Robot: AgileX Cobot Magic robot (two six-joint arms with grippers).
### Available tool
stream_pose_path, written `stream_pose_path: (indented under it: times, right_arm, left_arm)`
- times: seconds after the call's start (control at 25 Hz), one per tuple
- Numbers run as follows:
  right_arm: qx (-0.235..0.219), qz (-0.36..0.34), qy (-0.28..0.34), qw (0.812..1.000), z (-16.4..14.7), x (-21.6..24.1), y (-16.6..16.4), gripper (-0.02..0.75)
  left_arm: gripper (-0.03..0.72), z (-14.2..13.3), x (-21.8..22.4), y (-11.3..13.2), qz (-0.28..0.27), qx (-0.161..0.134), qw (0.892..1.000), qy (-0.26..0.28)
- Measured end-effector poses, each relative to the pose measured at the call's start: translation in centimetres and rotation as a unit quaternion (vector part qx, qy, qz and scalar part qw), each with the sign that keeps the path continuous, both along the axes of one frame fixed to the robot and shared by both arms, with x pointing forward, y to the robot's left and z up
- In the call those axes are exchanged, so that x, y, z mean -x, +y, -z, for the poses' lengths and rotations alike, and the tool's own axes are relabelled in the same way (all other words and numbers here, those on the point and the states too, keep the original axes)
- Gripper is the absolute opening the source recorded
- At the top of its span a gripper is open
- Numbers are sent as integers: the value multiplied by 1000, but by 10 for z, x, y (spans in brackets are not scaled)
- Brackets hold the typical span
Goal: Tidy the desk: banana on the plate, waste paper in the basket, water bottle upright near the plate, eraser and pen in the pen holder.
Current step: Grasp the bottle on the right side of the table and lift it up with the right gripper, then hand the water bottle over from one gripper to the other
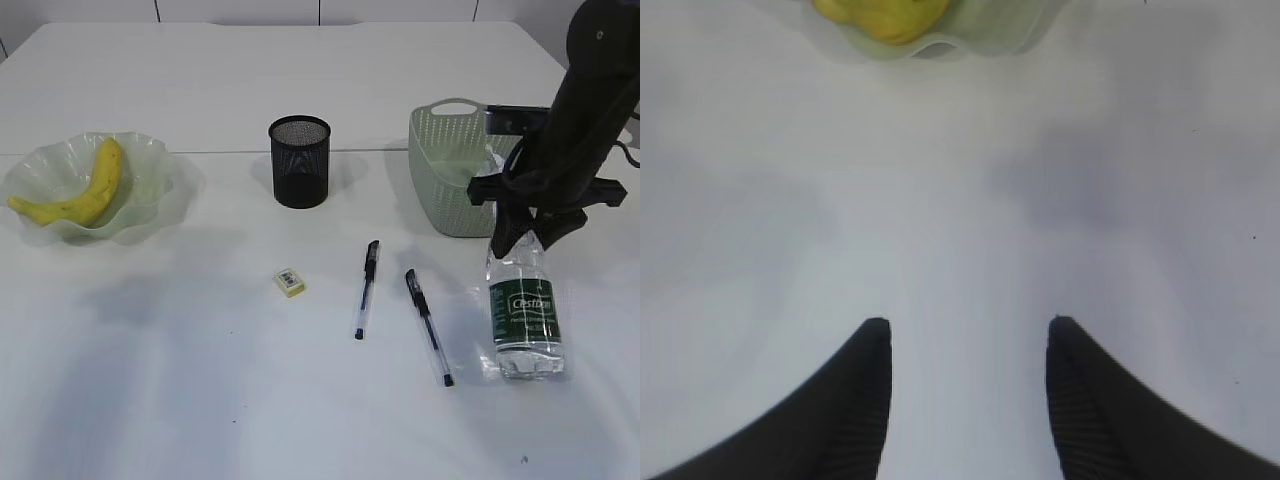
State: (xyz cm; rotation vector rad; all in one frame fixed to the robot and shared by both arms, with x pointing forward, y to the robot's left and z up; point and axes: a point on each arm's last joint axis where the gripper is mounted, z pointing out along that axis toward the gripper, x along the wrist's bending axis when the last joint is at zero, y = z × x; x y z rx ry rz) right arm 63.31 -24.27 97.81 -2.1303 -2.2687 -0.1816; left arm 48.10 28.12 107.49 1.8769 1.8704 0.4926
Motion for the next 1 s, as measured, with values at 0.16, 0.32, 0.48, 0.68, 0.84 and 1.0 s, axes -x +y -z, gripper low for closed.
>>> stream_pose_path:
  times: [0.16,0.32,0.48,0.68,0.84,1.0]
  right_arm:
    - [-7,0,-12,1000,-10,2,1,235]
    - [-8,-6,-25,1000,-22,6,0,235]
    - [-9,-12,-37,999,-36,11,0,235]
    - [-10,-23,-50,998,-54,19,-1,235]
    - [-23,-33,-68,997,-72,27,0,235]
    - [-31,-60,-100,993,-95,39,7,235]
  left_arm:
    - [351,0,0,0,0,0,1000,0]
    - [351,0,0,0,0,0,1000,0]
    - [351,0,0,0,0,0,1000,-1]
    - [351,0,0,0,0,0,1000,-1]
    - [350,0,0,0,0,0,1000,-1]
    - [350,0,0,0,0,0,1000,-1]
